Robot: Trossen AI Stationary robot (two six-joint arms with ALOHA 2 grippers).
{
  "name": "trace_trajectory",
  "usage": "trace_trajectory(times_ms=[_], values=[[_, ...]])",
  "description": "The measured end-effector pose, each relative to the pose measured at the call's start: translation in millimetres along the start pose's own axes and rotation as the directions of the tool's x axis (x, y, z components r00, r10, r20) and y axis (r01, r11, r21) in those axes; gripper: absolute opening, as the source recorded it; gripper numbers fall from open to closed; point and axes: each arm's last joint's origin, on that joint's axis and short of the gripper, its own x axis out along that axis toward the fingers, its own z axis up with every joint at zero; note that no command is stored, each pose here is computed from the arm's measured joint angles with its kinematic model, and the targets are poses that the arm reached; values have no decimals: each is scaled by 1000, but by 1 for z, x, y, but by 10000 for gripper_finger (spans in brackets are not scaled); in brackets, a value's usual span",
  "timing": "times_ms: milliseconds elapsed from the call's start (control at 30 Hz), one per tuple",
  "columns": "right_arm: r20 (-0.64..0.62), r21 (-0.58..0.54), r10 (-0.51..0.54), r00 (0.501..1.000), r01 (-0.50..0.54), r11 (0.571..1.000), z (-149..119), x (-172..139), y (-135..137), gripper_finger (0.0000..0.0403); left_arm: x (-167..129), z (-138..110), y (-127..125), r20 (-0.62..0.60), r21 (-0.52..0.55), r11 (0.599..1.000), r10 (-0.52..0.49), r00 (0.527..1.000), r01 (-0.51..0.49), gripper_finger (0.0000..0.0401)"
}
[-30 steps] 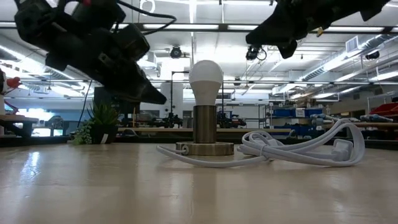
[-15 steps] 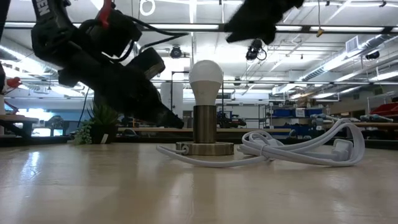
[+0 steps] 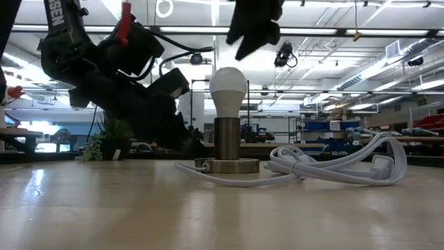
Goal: Screw lightbulb
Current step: Remove the lightbulb from the lamp socket
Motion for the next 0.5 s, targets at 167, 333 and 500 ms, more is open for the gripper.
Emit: trace_trajectory(times_ms=[167, 333, 500], values=[[-106, -7, 13, 994, -14, 1000, 13, 22, 1, 299, 0, -1, 1, -4, 1, 1000, 18, 1000, -18, 0], [-143, -14, 18, 990, -20, 1000, 18, 39, -1, 298, 0, -1, 1, -4, 2, 1000, 20, 1000, -20, 0], [-148, 0, 24, 989, -24, 1000, 21, 46, -6, 300, 0, -1, 1, -5, 4, 1000, 20, 1000, -20, 0]])
